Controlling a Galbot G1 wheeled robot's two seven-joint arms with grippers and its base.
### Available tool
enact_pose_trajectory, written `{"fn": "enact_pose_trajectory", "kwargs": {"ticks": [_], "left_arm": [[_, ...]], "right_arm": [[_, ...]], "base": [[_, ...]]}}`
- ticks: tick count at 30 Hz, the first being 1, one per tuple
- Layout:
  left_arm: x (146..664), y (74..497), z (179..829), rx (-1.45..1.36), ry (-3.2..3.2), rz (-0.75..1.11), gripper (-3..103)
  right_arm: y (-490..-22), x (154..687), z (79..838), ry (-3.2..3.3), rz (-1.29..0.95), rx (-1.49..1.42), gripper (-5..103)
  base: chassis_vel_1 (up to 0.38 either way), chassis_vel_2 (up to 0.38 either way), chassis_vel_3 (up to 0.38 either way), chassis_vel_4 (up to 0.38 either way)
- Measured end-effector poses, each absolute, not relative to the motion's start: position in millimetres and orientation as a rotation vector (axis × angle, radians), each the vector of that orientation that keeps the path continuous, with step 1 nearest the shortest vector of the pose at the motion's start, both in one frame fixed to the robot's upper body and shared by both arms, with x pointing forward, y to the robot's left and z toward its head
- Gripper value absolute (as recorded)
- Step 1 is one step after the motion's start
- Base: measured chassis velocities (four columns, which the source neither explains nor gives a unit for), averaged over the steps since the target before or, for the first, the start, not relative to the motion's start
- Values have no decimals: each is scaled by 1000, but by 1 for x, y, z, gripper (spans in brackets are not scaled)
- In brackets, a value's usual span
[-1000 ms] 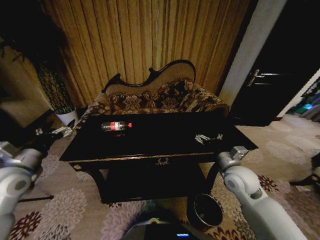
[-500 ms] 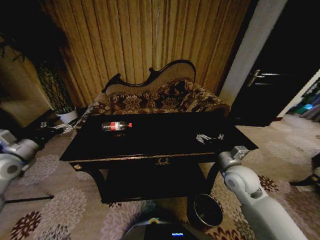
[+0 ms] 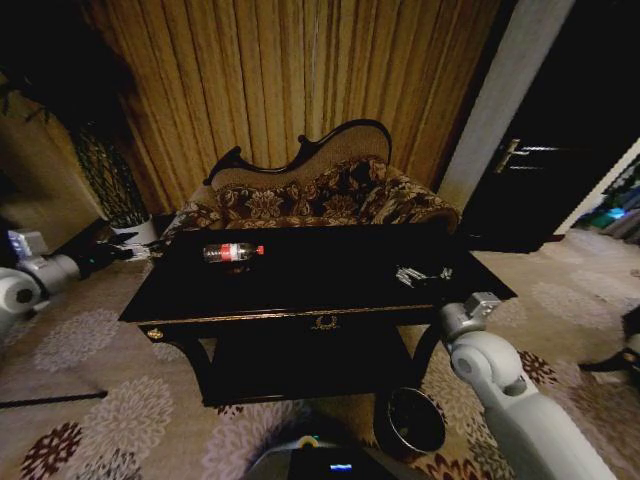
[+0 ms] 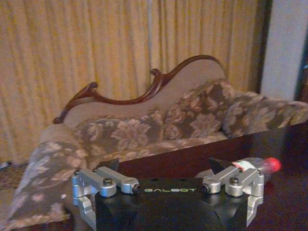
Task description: Move to the front of the table and place the trash on the table into the trash bin.
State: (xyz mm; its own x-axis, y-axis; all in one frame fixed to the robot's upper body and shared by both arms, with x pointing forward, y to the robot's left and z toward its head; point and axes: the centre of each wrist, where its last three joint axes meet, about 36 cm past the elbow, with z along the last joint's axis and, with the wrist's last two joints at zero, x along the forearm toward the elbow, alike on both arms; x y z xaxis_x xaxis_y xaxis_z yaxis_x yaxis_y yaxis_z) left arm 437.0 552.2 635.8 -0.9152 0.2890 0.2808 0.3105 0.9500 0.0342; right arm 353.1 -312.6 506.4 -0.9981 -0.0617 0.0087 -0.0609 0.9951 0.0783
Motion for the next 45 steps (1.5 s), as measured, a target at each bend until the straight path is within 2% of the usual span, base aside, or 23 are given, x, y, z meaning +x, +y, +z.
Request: {"fn": "enact_pose_trajectory", "kwargs": {"ticks": [10,16,23,29,39,45], "left_arm": [[466,556,653,-428,-2813,-190,100],[466,549,654,-586,-2784,-218,100],[465,552,643,-644,-2799,-254,100],[457,531,633,-524,-2883,-209,100],[452,510,608,-495,-2920,-223,100],[457,482,590,-443,-2991,-174,100]], "right_arm": [[-313,355,508,-3135,-122,87,100],[-315,361,510,-3140,-105,97,100],[-314,365,512,-3144,-106,116,100],[-316,365,516,-3151,-107,106,100],[-317,366,520,-3160,-103,91,100],[-321,368,526,-3174,-98,83,100]], "base": [[0,0,0,0],[0,0,0,0],[0,0,0,0],[0,0,0,0],[0,0,0,0],[0,0,0,0]]}}
